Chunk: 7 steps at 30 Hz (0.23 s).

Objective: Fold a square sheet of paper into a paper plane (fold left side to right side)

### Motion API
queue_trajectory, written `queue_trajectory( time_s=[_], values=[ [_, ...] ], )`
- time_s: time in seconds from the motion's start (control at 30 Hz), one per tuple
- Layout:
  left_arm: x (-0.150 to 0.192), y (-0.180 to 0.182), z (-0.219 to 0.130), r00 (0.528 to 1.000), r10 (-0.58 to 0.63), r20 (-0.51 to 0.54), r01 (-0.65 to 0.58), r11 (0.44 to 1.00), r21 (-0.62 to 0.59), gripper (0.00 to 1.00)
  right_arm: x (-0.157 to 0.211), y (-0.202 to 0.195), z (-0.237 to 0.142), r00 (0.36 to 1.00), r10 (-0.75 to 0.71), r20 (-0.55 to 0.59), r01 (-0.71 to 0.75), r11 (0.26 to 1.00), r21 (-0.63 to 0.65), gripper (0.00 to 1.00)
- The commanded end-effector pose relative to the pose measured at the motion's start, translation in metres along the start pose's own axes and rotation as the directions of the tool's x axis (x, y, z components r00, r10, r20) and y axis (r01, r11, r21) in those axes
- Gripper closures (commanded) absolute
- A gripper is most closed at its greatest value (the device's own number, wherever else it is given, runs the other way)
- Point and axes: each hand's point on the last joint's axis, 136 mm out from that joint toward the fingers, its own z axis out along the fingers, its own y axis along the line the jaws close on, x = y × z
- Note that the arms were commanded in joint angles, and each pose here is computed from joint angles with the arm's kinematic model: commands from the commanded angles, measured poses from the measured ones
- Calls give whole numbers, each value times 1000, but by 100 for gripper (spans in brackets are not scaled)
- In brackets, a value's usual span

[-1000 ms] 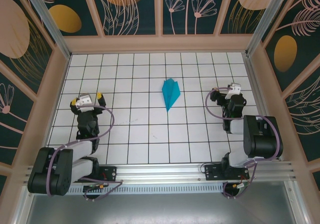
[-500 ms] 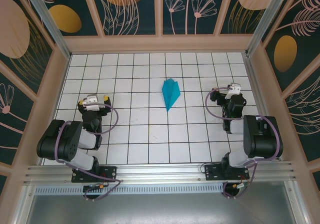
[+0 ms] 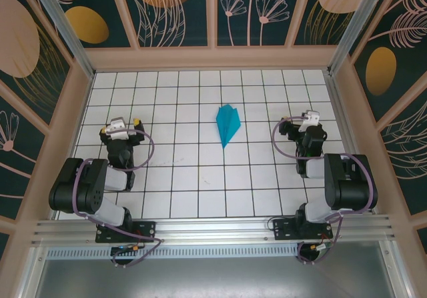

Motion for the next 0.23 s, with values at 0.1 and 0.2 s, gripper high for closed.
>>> queue_trajectory(
  time_s=[0.1, 0.2],
  values=[
    [-6, 3, 1, 1000, -22, 20, 22, 1000, -14, 1, -8, 1, 2, 999, -15, 32, 15, 1000, 2, 1],
    [-6, 3, 1, 1000, -22, 19, 22, 1000, -14, 1, -8, 1, 2, 999, -16, 32, 16, 1000, 0, 1]
  ],
)
